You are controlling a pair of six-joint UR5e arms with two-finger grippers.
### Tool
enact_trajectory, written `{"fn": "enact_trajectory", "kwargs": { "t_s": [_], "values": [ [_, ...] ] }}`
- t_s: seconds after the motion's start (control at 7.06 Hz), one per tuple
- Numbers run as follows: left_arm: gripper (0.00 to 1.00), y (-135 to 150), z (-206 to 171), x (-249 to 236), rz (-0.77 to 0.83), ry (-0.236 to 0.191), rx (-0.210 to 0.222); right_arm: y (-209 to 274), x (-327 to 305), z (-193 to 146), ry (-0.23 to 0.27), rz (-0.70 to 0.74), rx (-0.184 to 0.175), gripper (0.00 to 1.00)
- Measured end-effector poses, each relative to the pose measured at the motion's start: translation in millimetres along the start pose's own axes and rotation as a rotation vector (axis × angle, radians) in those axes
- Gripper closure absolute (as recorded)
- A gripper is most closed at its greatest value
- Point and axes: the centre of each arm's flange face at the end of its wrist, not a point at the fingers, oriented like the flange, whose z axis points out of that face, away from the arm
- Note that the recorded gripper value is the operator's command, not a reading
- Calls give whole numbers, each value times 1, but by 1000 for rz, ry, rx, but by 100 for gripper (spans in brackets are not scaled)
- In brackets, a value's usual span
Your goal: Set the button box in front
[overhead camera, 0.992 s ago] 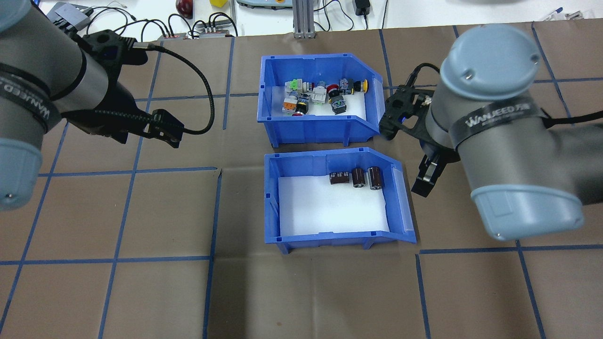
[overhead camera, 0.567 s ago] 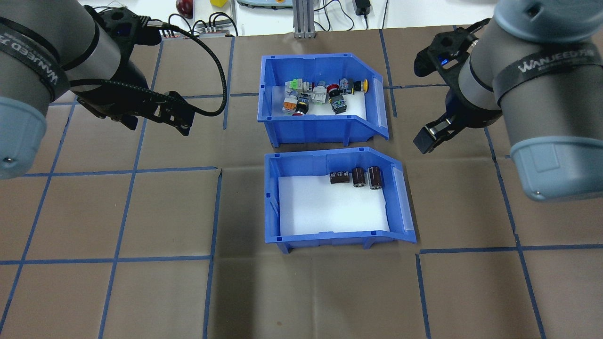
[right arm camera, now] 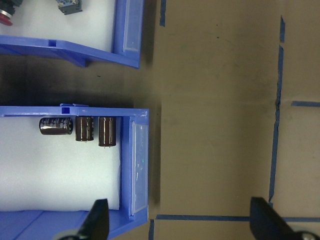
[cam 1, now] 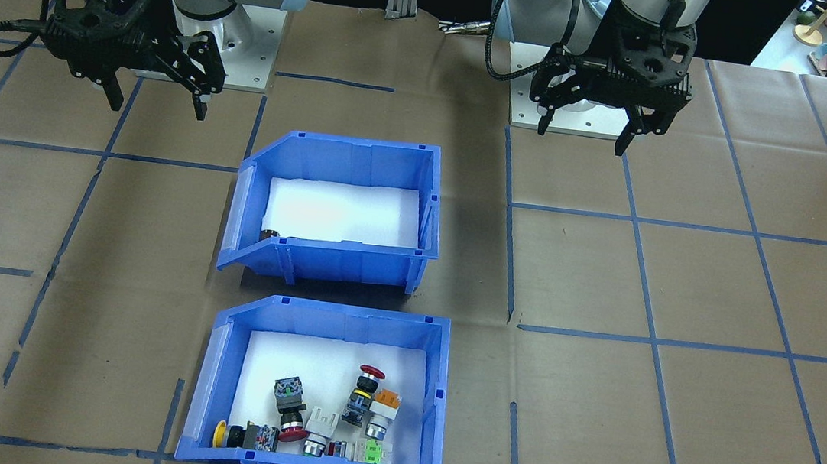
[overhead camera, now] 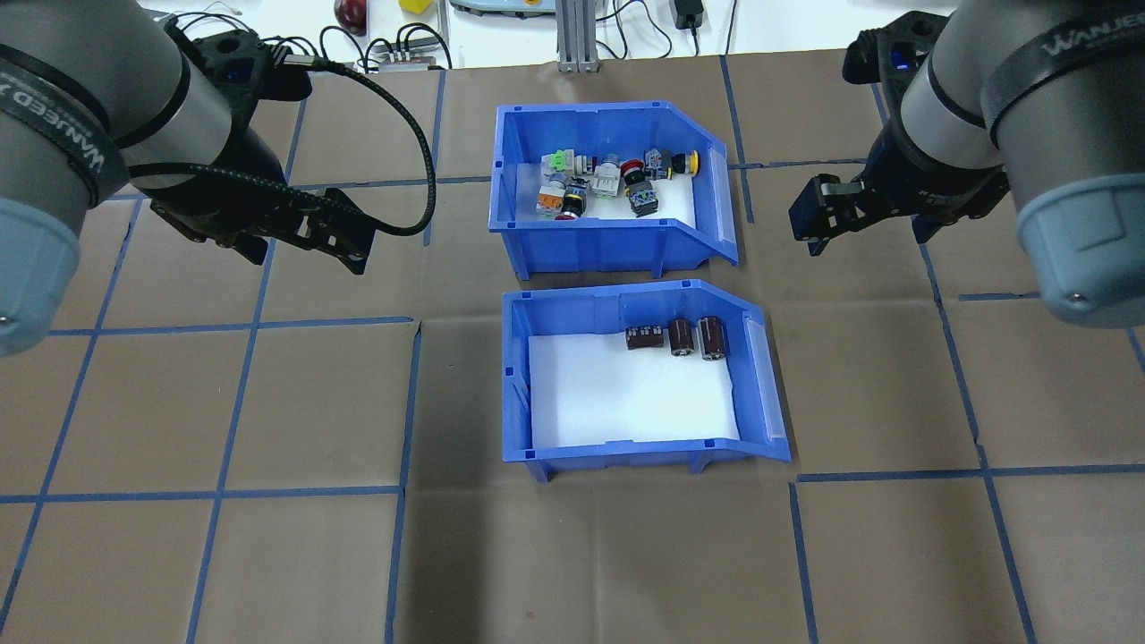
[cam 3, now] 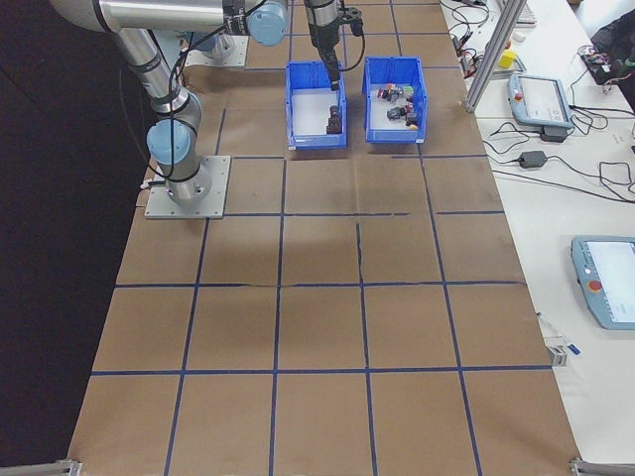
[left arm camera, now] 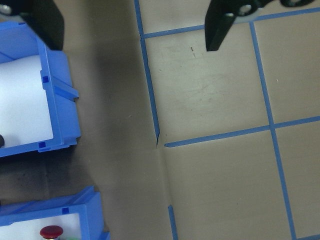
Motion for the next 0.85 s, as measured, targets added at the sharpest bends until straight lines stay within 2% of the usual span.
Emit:
{"fn": "enact_trajectory", "kwargs": {
  "t_s": [0.14,0.42,0.85],
  "values": [
    [1,0,-1,-2,-10,6,-30,1,2,4,-1,17,-22,0],
    [1,1,-3,-3,-98,9,-67,3,2,6,-2,24,-44,0],
    [1,1,1,-3,-158,8,-88,4,2,7,-1,24,-59,0]
  ]
}}
